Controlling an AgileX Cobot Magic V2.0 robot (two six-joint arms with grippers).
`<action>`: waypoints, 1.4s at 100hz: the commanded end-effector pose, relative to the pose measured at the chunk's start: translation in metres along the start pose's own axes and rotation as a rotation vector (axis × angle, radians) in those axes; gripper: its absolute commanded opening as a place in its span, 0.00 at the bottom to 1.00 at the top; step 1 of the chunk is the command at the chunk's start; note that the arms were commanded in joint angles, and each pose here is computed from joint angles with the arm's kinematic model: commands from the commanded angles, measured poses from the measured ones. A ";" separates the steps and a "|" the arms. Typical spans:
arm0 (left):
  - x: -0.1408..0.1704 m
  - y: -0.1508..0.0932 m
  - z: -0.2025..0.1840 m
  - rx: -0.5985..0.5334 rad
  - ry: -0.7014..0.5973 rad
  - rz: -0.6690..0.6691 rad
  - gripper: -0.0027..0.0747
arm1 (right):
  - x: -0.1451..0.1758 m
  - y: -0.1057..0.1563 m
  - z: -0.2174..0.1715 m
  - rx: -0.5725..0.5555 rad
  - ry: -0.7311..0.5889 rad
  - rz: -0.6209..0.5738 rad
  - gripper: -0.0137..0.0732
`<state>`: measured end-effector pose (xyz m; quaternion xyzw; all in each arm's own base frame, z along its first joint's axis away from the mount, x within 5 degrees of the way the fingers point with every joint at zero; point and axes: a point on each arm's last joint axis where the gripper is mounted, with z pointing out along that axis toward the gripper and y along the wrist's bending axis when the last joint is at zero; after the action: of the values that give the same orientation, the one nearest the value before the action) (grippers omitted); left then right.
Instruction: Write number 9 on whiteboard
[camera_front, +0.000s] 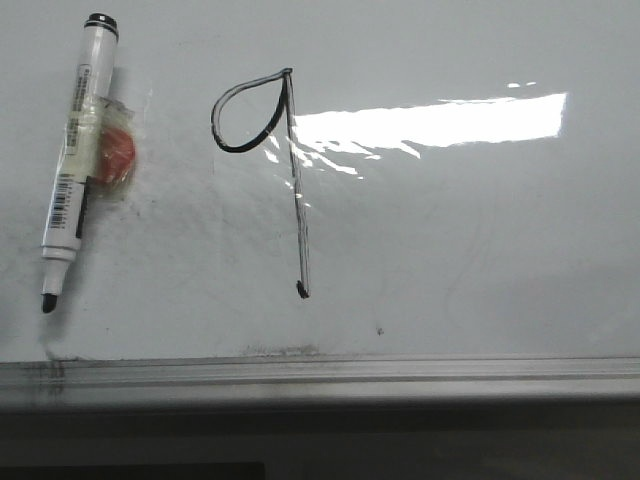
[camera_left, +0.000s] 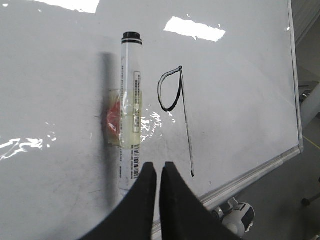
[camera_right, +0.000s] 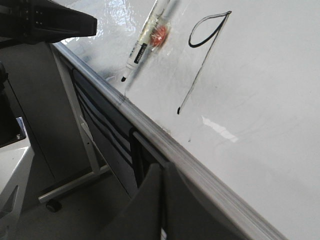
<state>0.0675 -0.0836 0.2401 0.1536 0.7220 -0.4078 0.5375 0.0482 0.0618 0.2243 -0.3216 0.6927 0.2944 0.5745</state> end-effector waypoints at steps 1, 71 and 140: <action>-0.016 -0.003 -0.002 0.004 -0.107 0.078 0.01 | -0.015 0.001 -0.001 -0.004 -0.094 -0.019 0.08; 0.018 0.049 -0.061 -0.562 -0.402 0.309 0.01 | -0.015 0.001 -0.001 -0.004 -0.092 -0.019 0.08; 0.044 0.066 -0.064 -0.780 -0.109 0.185 0.01 | -0.015 0.001 -0.001 -0.004 -0.092 -0.019 0.08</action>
<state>0.0532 -0.0037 0.1855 -0.0134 0.7850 -0.0548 0.6169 0.0482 0.0618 0.2243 -0.3216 0.6927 0.2944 0.5745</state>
